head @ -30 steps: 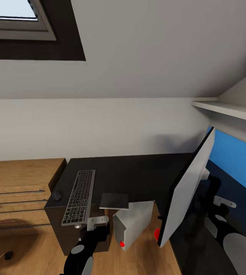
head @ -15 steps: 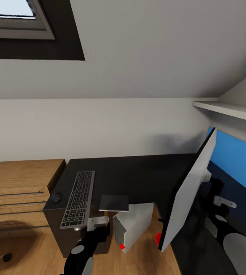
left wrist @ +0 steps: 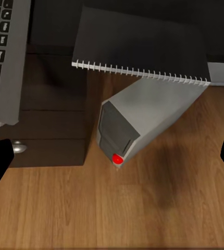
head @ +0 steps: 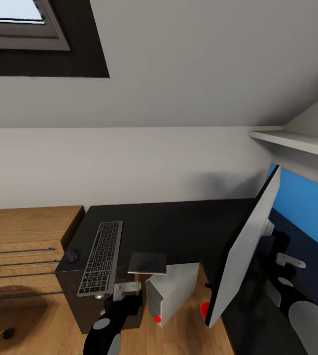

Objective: In the bedroom, organize the workspace by keeping the computer under the desk, ensuring the monitor is on the desk, placing the keyboard on the desk next to the monitor, placing the mouse on the desk next to the keyboard, moving the folder from the swivel chair onto the desk next to the mouse, stacking the notebook on top of the folder with the pen on top of the notebook, and positioning the swivel chair next to the desk.

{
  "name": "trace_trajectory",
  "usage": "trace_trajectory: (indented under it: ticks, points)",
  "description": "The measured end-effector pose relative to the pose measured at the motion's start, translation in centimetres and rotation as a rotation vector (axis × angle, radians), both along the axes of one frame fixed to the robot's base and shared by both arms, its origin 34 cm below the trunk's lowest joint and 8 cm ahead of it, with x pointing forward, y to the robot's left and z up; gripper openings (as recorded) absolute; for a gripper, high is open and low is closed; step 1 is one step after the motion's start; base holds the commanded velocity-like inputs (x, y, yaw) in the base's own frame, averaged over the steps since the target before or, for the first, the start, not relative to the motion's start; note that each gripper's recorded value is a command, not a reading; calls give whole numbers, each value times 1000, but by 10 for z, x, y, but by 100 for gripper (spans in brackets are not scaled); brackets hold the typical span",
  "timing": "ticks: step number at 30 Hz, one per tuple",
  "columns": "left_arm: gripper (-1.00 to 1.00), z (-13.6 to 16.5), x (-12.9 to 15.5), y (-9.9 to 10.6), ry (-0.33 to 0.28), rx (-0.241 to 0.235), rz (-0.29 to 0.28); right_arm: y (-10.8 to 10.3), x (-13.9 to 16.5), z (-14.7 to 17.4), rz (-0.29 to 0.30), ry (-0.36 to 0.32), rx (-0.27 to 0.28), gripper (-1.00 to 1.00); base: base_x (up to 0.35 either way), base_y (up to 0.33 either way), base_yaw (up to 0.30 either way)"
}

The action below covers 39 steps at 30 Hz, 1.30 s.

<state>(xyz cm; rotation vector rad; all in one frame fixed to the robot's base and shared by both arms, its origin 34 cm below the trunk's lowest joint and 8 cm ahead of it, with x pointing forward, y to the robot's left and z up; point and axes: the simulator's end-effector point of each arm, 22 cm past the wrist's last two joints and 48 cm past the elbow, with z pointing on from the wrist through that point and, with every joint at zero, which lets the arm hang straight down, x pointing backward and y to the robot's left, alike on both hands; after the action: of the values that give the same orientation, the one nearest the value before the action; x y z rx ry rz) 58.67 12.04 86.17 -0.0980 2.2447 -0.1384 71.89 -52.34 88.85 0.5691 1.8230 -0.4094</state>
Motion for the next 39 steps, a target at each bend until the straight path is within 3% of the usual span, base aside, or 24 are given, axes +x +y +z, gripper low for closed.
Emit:
trace_trajectory:
  ticks: [3, 4, 39]
  points:
    - [100, 0, 0, 0, 0, 0, 0, 0, 0, 0, 0, 0, 0, 100, 0, 0, 0]
    - [100, 0, 0, 0, 0, 0, 0, 0, 0, 0, 0, 0, 0, -100, 0, 0, 0]
    - [100, -1, 0, 0, 2, 0, 1, -1, -1, 0, -8, -4, 5, -100, 0, 0, 0]
